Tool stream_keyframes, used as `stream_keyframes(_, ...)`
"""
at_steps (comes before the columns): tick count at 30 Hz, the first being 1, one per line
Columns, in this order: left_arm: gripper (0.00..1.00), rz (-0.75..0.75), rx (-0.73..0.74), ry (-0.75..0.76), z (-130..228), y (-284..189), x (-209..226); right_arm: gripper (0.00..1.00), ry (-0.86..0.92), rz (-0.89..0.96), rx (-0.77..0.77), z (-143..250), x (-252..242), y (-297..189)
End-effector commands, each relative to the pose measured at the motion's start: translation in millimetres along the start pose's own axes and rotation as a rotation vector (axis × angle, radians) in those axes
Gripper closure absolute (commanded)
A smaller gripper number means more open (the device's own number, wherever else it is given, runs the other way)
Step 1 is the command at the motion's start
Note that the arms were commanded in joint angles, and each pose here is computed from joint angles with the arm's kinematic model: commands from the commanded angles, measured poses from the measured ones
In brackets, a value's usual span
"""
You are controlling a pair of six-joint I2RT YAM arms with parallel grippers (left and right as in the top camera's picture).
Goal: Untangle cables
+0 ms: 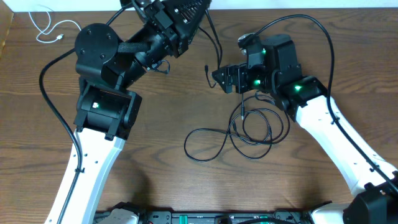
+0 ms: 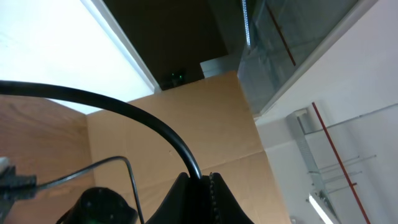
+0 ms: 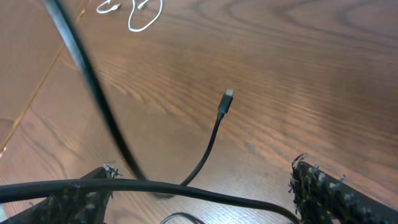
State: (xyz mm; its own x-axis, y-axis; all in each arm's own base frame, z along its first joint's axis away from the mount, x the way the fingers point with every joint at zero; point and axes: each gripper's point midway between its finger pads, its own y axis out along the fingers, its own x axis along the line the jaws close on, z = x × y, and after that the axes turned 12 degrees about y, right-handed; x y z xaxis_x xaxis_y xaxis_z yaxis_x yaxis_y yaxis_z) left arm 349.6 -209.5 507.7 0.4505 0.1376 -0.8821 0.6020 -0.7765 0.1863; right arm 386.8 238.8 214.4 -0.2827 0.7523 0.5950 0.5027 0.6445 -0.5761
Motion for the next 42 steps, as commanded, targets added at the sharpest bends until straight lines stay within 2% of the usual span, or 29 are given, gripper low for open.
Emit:
stream_keyframes(1, 0.93, 0.032, 0.034, 0.038, 6, -3, -12, 0.12, 0.009, -0.029, -0.036, -14, 3, -7)
stream_keyframes(4, 0.93, 0.027, 0.039, 0.042, 7, -3, -10, 0.12, 0.028, -0.085, -0.026, -17, 7, -13)
stream_keyframes(7, 0.93, 0.021, 0.028, 0.102, 5, -3, -8, 0.13, 0.055, -0.216, 0.022, -16, 19, -25)
stream_keyframes(10, 0.92, -0.028, 0.004, 0.132, 1, -3, 3, 0.10, 0.068, -0.303, 0.048, -17, 24, -40)
stream_keyframes(12, 0.93, -0.084, -0.008, 0.129, 0, -4, 16, 0.05, 0.090, -0.311, 0.049, -20, 19, -47)
stream_keyframes(16, 0.93, -0.110, 0.018, 0.107, 7, -4, 23, 0.03, 0.122, -0.283, 0.021, -29, 1, -54)
stream_keyframes(21, 0.92, -0.074, 0.067, 0.105, 23, 2, 14, 0.13, 0.120, -0.283, 0.024, -28, 1, -52)
stream_keyframes(23, 0.92, -0.058, 0.080, 0.100, 29, 5, 9, 0.14, 0.109, -0.269, 0.031, -24, 6, -46)
stream_keyframes(27, 0.93, -0.044, 0.098, 0.099, 37, 7, 5, 0.23, 0.089, -0.237, 0.036, -17, 13, -37)
stream_keyframes(32, 0.92, -0.044, 0.098, 0.099, 37, 7, 5, 0.28, 0.080, -0.210, 0.052, -8, 19, -29)
stream_keyframes(35, 0.93, -0.039, 0.109, 0.082, 39, 7, 4, 0.29, 0.146, -0.022, 0.014, -6, -8, -19)
stream_keyframes(37, 0.92, -0.030, 0.121, 0.081, 41, 7, 2, 0.27, 0.144, 0.039, -0.003, -6, -17, -16)
stream_keyframes(40, 0.93, -0.026, 0.131, 0.080, 43, 7, 2, 0.28, 0.144, 0.023, 0.010, -4, -16, -12)
stream_keyframes(42, 0.93, -0.026, 0.131, 0.080, 43, 7, 2, 0.33, 0.143, -0.006, 0.026, -2, -11, -9)
